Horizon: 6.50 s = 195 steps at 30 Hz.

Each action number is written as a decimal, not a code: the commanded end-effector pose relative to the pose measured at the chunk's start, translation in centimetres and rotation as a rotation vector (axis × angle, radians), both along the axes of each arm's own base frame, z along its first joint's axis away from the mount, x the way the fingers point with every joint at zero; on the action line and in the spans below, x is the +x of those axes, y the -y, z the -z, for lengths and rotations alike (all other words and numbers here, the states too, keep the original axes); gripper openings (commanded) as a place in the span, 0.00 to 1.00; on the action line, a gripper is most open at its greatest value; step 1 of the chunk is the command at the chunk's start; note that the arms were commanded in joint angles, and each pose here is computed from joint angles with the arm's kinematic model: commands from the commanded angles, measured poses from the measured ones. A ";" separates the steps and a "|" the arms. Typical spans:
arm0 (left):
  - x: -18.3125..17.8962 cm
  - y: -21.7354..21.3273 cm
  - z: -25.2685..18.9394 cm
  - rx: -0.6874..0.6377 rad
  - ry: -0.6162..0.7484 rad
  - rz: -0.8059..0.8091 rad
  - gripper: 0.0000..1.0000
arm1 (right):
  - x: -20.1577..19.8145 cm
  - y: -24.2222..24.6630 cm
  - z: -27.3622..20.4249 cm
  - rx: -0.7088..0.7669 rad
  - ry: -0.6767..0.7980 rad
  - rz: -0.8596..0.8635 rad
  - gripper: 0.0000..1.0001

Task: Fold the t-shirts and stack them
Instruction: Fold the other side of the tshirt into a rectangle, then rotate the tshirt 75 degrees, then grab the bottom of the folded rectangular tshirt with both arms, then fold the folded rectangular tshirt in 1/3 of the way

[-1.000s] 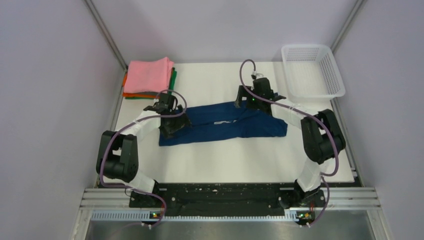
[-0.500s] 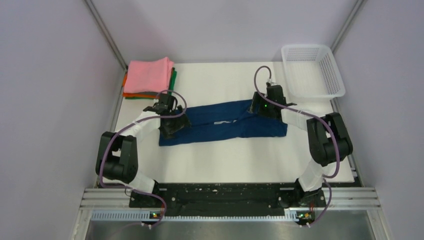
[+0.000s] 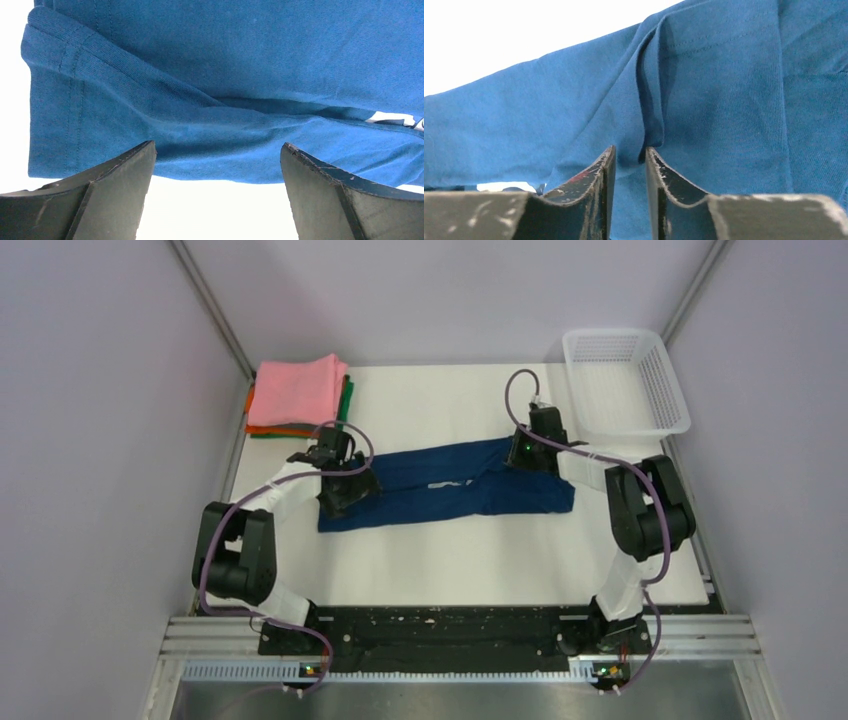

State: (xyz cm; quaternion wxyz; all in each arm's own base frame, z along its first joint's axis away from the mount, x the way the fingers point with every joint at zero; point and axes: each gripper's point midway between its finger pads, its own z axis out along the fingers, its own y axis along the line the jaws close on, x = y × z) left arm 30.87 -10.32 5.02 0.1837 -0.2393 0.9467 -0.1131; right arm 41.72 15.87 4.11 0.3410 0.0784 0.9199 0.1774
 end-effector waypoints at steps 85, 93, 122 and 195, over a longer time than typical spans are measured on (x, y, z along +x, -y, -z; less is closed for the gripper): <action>-10.7 21.7 -1.4 -0.409 -0.143 0.479 0.99 | 19.7 -15.9 -3.9 0.337 0.251 -0.469 0.99; -9.8 19.2 -5.0 -0.293 -0.009 0.444 0.99 | 17.0 -16.3 -17.4 0.212 0.469 -0.538 0.99; -14.0 5.6 4.2 -0.088 -0.014 0.114 0.45 | -26.9 -13.2 -3.0 -0.034 0.063 -0.636 0.76; 12.0 12.0 -5.9 -0.370 0.188 0.175 0.00 | -2.8 -8.2 -6.6 0.245 0.116 -0.276 0.00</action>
